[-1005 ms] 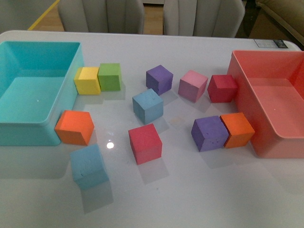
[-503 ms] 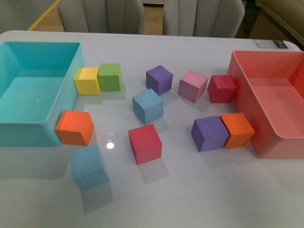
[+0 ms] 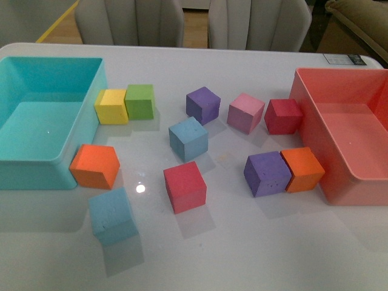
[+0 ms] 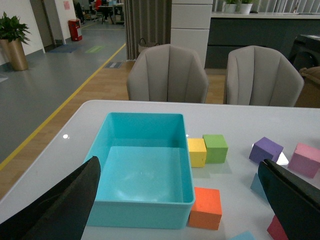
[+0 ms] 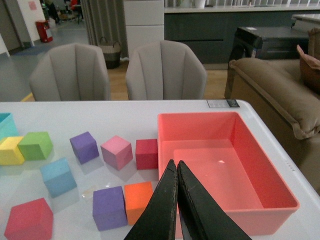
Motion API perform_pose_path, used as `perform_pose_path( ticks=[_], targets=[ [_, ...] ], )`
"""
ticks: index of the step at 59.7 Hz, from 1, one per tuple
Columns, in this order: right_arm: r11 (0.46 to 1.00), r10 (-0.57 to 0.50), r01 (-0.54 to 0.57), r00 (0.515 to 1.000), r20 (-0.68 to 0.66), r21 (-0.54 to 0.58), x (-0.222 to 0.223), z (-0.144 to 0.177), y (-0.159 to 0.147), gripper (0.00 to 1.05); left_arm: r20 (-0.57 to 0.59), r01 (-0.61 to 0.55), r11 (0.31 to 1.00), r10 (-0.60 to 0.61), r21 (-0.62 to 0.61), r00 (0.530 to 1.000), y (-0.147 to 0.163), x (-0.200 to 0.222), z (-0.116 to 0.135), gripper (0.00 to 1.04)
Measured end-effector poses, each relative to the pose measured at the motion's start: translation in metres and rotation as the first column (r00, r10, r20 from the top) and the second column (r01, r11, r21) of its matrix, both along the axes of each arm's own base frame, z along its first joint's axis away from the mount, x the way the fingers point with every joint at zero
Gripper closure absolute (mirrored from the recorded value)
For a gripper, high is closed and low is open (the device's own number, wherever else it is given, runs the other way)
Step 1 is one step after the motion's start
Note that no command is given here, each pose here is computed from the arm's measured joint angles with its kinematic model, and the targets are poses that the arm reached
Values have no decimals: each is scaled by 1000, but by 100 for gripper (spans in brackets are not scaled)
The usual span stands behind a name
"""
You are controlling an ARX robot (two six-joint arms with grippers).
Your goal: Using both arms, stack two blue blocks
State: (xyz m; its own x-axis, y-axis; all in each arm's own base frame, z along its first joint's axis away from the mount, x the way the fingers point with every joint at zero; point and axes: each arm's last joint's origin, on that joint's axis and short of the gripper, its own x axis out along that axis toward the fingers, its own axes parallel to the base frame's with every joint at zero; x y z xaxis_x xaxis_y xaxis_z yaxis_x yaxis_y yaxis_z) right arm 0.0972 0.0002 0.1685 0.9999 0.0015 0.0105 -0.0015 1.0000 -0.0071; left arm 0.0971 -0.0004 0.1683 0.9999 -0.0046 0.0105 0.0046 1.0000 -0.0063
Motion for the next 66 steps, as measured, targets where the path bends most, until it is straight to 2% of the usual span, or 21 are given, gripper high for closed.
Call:
perform_pose_path(
  ticks=[14,30,32,33,35,38,45,54,66],
  targets=[
    [1000,0,0,1000,0,0,0,0,0,102,0,0,1000,0,0,1000,0,0,0,9],
    [1000,0,0,1000,1,0,0,0,0,52,-3,-4,1000,4,-2,1000,0,0,0,9],
    [1000,0,0,1000,1,0,0,0,0,46,-84,-36,999,34,-16,996,0,1,-1,9],
    [1000,0,0,1000,1,0,0,0,0,43,-160,-58,998,53,-22,986,0,1,-1,9],
    [1000,-2,2,1000,1,0,0,0,0,36,-317,-82,996,73,-16,946,-2,2,0,9],
    [1000,0,0,1000,2,0,0,0,0,27,-438,-77,997,75,12,896,-6,8,2,9],
    [1000,0,0,1000,2,0,0,0,0,8,-510,9,999,13,41,860,-23,27,3,9],
    [1000,0,0,1000,2,0,0,0,0,9,-537,69,997,-41,30,842,-49,56,0,9],
    [1000,0,0,1000,2,0,0,0,0,9,-660,82,997,-53,14,750,-80,92,-31,9]
  ],
)
